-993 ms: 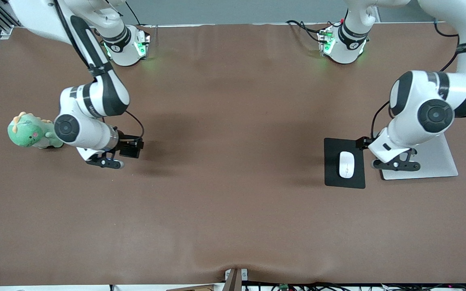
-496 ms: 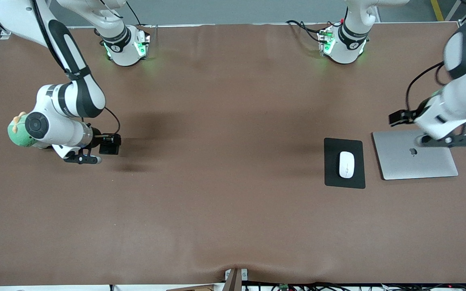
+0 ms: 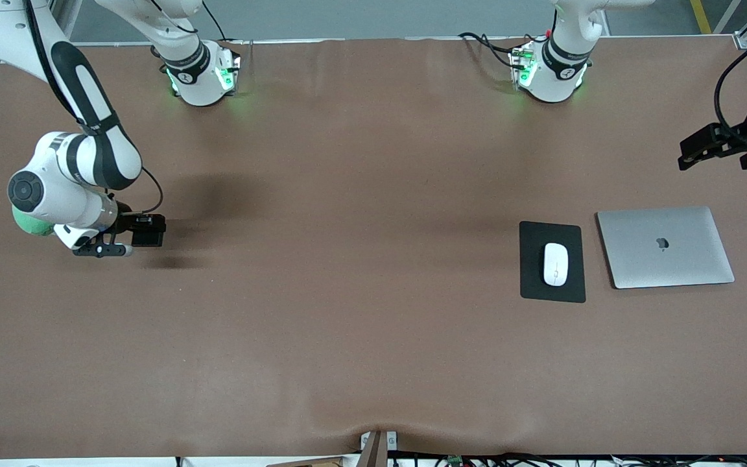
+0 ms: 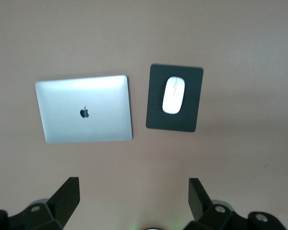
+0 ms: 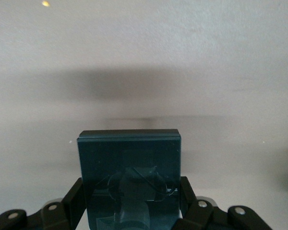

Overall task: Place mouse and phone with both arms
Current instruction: 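Lower the black phone beside the green plush with the right gripper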

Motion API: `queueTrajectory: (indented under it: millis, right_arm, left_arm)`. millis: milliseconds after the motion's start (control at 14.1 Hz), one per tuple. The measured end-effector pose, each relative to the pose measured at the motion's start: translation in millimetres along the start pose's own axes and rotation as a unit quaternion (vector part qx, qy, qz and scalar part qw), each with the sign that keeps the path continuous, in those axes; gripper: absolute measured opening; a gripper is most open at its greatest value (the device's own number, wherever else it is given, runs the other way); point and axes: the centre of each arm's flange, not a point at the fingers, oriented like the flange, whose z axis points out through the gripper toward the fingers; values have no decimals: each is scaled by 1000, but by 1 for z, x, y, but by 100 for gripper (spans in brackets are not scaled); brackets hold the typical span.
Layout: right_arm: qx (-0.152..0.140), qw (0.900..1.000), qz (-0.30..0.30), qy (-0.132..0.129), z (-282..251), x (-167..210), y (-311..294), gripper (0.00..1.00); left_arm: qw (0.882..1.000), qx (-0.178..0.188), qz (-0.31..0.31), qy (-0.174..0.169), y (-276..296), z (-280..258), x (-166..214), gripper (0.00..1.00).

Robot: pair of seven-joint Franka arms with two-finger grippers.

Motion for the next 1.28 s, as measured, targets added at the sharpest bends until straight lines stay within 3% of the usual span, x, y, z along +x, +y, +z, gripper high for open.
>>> queueTrajectory:
  millis: [142,425,709,922,993,1134,1276]
  right_arm:
    - [-1,1000,-1,5,14,-4,-1,79]
    - [-2,1000,0,9,49,-11,-1,79]
    - [-2,1000,0,9,50,-11,-1,79]
    - [-2,1000,-1,9,49,-10,-1,99]
    - [-2,1000,-3,9,45,-6,-1,100]
    - [0,1000,-8,-2,28,6,0,100]
    - [6,999,-12,-31,-5,24,-1,100]
  left_arm:
    - [1000,0,4,6,5,-16,-6,100]
    - [1000,0,9,-15,9,-19,-18,100]
    - [999,0,-3,-43,3,-17,-27,100]
    - [1000,-3,-4,-31,2,-17,-23,100]
    - [1000,-9,-6,-30,1,-12,-20,100]
    - [999,-16,-9,-37,-2,2,-12,100]
    - [999,-16,-7,-45,0,13,-5,100]
